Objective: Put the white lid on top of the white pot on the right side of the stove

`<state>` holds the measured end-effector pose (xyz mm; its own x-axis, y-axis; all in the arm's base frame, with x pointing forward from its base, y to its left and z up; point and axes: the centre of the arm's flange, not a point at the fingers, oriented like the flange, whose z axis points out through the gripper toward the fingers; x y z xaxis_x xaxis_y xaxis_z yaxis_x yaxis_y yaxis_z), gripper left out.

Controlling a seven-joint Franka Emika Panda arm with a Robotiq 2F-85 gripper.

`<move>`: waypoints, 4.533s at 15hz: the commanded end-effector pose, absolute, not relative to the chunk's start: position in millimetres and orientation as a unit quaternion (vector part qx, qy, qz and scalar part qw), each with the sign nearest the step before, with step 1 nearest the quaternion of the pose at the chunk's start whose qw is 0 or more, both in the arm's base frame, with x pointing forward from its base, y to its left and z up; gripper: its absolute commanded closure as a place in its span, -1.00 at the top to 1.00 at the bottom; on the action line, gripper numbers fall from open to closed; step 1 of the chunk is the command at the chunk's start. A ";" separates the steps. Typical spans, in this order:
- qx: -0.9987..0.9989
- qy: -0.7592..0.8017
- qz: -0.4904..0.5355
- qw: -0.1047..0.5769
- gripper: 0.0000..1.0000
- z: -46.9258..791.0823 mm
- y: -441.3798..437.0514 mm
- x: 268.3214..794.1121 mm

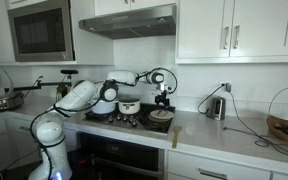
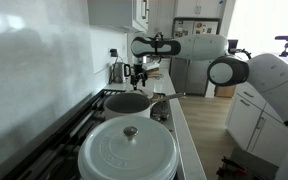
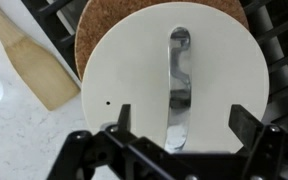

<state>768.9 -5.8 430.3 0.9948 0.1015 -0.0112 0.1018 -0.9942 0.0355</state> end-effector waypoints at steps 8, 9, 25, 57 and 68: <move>0.999 -0.003 -0.040 0.029 1.00 424.7 -2.2 779.2; 0.999 -0.003 -0.043 0.028 1.00 421.9 -2.2 779.6; 0.999 0.005 -0.039 0.036 -0.87 416.6 2.3 781.9; 0.992 0.119 -0.038 0.016 -0.87 621.5 55.9 644.8; 0.980 0.195 -0.046 0.002 -0.87 604.4 137.7 605.0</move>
<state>656.5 123.5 616.1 0.9368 0.3356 -0.0990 0.3365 -0.9417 -0.0082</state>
